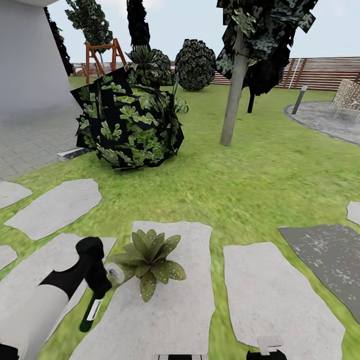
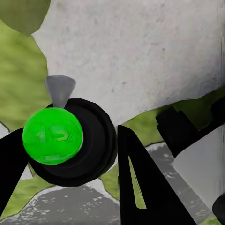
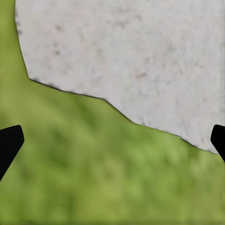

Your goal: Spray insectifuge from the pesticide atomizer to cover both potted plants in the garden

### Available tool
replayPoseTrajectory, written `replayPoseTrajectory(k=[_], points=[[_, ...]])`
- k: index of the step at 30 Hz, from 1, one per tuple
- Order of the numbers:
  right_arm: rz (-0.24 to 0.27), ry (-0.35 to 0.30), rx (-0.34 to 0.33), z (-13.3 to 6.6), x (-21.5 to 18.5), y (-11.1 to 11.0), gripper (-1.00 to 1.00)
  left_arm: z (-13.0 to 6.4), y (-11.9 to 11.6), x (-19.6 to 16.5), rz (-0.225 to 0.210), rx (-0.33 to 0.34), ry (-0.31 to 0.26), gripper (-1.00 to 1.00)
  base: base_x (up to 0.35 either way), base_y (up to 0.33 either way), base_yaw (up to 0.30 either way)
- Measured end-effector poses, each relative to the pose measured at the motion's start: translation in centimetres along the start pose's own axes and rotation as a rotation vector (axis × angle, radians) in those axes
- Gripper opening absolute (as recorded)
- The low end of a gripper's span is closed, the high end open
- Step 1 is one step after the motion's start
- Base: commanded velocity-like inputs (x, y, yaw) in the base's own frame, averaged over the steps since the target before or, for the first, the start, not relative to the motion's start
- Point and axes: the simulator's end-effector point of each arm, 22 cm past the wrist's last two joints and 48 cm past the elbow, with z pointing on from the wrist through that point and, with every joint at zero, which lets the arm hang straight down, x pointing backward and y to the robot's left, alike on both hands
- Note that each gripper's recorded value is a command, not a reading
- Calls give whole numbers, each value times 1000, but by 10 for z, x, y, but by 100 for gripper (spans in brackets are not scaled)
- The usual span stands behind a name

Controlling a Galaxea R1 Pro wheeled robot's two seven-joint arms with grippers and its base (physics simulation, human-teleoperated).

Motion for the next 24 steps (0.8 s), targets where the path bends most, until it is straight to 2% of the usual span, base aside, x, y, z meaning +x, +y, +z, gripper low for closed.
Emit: replayPoseTrajectory(k=[6,8,10,12,13,18,23,24], points=[[0,0,0,0,0,0,100,0,-30,-27,38,35,-38,-100,0,0,0],[0,0,0,0,0,0,100,-1,-32,-30,41,37,-42,-100,0,0,0],[0,0,0,0,0,0,100,-3,-21,-23,8,38,-50,-100,0,0,0],[0,0,-1,0,0,1,100,-8,-8,-17,-56,57,-87,-100,0,0,0],[0,0,-1,0,0,1,100,-9,-6,-17,-63,59,-92,-100,0,0,0],[0,-1,0,0,0,0,100,-9,-4,-16,-72,62,-97,-100,-17,5,0],[0,-1,1,0,0,-1,100,-6,-5,-13,-73,68,-87,-100,-206,154,0],[0,-1,1,0,0,-1,100,-5,-2,-12,-74,53,-85,-100,-167,250,0]])
